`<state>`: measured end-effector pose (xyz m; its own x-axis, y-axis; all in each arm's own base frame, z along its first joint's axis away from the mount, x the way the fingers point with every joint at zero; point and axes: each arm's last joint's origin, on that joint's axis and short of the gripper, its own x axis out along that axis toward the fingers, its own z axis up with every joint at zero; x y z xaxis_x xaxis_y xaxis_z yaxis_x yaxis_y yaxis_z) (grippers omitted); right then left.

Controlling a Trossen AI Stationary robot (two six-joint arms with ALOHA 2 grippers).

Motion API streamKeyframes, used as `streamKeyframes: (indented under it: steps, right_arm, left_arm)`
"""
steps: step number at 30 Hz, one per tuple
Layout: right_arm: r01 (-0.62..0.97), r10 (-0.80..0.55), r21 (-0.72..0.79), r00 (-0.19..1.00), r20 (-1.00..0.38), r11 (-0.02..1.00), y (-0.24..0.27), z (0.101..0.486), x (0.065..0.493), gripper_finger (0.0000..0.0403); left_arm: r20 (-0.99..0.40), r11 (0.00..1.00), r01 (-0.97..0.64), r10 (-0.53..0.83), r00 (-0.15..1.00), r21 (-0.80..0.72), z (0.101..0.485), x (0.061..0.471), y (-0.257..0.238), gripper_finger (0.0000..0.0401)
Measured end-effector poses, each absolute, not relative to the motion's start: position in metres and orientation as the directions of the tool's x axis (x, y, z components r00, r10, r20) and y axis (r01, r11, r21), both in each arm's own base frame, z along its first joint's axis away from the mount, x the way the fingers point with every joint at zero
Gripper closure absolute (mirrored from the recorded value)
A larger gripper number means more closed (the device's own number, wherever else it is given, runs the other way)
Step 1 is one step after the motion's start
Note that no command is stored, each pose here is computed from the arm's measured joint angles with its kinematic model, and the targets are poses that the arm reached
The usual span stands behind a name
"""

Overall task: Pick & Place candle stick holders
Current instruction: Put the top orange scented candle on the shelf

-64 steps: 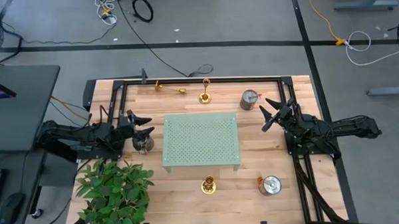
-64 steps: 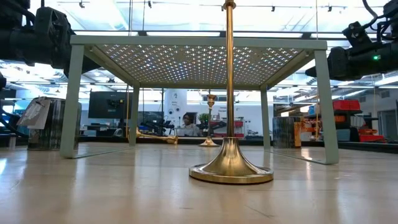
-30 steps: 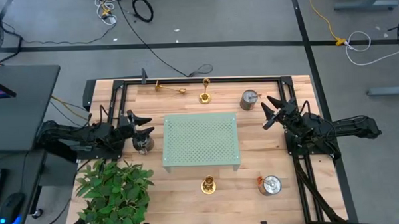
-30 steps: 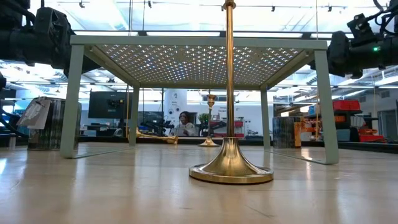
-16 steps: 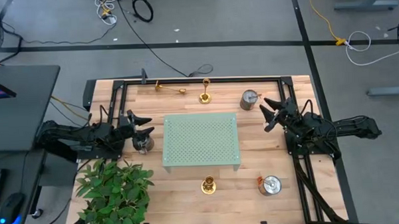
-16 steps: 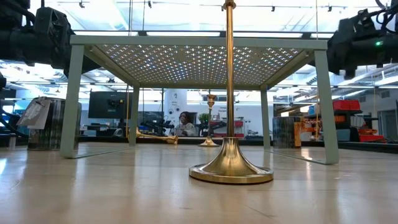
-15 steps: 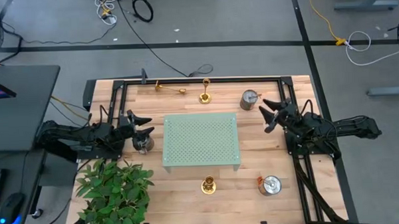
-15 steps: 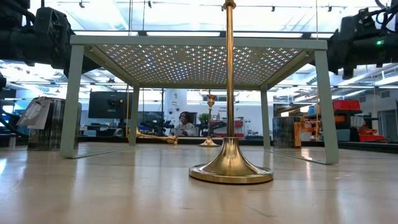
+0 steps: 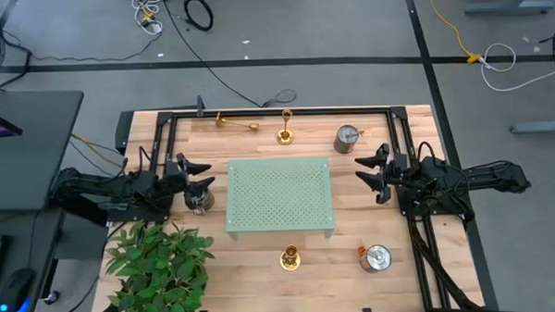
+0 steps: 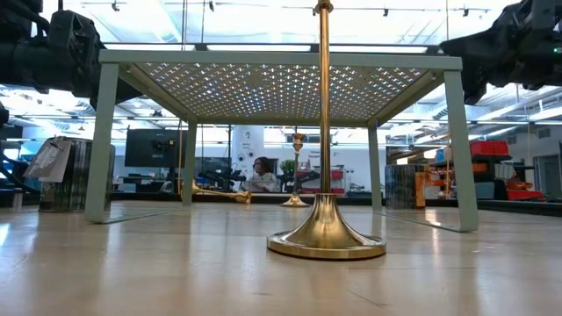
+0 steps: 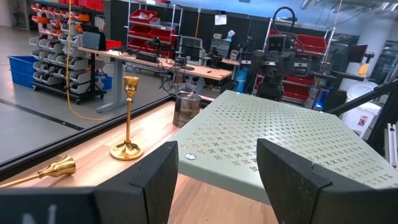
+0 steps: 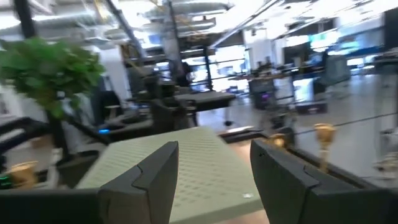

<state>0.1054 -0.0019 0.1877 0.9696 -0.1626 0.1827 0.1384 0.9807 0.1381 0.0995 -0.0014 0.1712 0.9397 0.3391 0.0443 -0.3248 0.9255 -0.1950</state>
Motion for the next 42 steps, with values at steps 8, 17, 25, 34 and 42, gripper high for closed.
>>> streamKeyframes:
  steps: [8, 17, 25, 34, 42]
  right_arm:
    - [0.197, -0.223, 0.174, 0.963, 0.149, 0.965, -0.004, 0.185, 0.106, 0.0202]
    - [0.442, -0.446, 0.143, 0.895, 0.0, 0.886, -0.01, 0.17, 0.107, 0.0154]
    - [0.509, -0.507, 0.086, 0.861, -0.046, 0.856, -0.012, 0.165, 0.108, 0.0061]
    - [0.581, -0.578, 0.043, 0.813, -0.072, 0.813, -0.014, 0.162, 0.108, 0.0006]
    - [0.423, -0.42, 0.064, 0.906, -0.057, 0.904, -0.009, 0.164, 0.111, 0.0009]
  left_arm:
    - [0.044, 0.926, -0.325, 0.339, 0.94, -0.194, 0.171, 0.099, -0.001, 0.0183]
    - [0.044, 0.926, -0.325, 0.339, 0.94, -0.194, 0.171, 0.099, -0.001, 0.0183]
    - [0.044, 0.926, -0.325, 0.339, 0.94, -0.194, 0.171, 0.099, -0.001, 0.0183]
    - [0.044, 0.926, -0.325, 0.339, 0.94, -0.193, 0.171, 0.099, -0.001, 0.0183]
    - [0.043, 0.926, -0.325, 0.339, 0.94, -0.193, 0.171, 0.099, -0.001, 0.0183]
